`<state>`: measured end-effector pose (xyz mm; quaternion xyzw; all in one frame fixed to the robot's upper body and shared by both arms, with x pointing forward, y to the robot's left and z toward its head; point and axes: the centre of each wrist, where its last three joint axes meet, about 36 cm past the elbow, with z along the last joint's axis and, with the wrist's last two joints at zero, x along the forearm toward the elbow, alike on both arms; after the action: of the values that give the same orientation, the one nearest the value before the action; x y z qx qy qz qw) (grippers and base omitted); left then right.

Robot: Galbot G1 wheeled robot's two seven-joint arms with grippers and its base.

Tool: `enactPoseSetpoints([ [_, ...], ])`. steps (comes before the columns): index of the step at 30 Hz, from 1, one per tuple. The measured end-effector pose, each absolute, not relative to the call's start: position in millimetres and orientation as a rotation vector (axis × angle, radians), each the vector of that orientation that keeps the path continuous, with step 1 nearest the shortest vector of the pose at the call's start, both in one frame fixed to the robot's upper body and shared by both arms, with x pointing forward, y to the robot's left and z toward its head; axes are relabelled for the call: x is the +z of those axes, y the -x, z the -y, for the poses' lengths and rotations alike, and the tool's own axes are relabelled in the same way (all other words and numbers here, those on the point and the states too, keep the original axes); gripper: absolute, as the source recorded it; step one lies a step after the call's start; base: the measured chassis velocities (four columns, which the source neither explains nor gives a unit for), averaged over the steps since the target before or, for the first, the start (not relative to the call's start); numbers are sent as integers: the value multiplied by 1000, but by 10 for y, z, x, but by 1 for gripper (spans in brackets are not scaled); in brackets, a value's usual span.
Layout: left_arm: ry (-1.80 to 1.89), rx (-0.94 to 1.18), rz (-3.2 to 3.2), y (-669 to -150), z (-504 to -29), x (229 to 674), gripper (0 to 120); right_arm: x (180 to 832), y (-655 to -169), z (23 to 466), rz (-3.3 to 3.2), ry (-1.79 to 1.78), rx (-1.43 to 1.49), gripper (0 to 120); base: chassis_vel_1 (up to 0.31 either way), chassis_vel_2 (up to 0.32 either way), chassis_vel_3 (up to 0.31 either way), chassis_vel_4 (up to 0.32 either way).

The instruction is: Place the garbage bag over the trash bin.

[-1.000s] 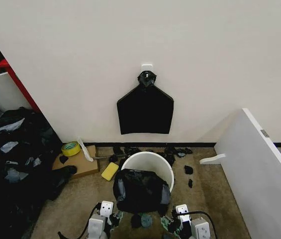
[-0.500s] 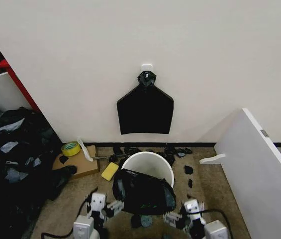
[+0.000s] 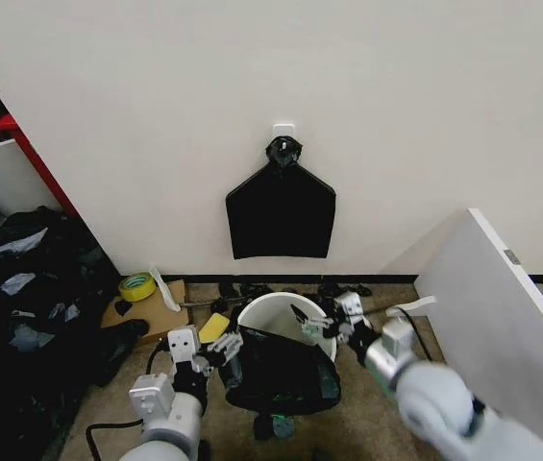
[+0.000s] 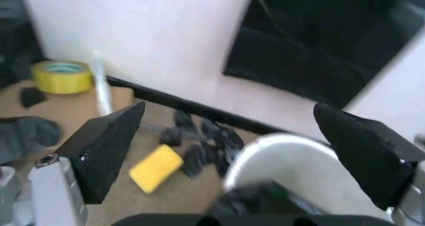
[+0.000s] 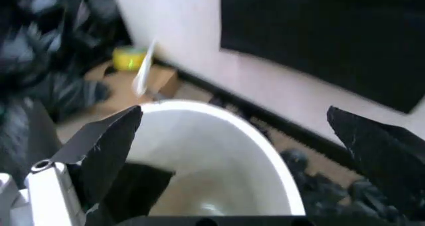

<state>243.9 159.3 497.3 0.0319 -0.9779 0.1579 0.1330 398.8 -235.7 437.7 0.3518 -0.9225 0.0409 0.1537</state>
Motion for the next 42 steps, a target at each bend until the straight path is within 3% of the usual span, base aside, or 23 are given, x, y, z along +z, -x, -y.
enactPoseSetpoints([
  [12, -368, 495, 2880, -2535, -1918, 5069, 100, 4095, -4819, 2390, 2439, -1103, 268, 97, 0, 0, 0, 0],
  [16, -379, 498, 2871, -2539, -1913, 5045, 100, 4023, -5000, 2338, 2410, -1139, 388, 80, 0, 0, 0, 0],
  [18, -377, 501, 2868, -2539, -1902, 5036, 100, 4017, -5019, 2333, 2405, -1138, 408, 77, 0, 0, 0, 0],
  [21, -374, 509, 2856, -2542, -1859, 5002, 100, 3982, -5045, 2323, 2368, -1127, 496, 55, 0, 0, 0, 0],
  [24, -374, 510, 2856, -2545, -1855, 4997, 100, 3964, -5042, 2324, 2359, -1124, 508, 48, 0, 0, 0, 0],
  [32, -373, 513, 2852, -2549, -1841, 4980, 100, 3948, -4925, 2292, 2353, -1078, 465, 13, 0, 0, 0, 0],
  [37, -372, 514, 2851, -2547, -1837, 4979, 100, 3981, -4838, 2267, 2355, -1038, 397, 3, 0, 0, 0, 0],
  [42, -368, 515, 2850, -2543, -1830, 4979, 100, 4021, -4714, 2239, 2347, -936, 315, 3, 0, 0, 0, 0],
])
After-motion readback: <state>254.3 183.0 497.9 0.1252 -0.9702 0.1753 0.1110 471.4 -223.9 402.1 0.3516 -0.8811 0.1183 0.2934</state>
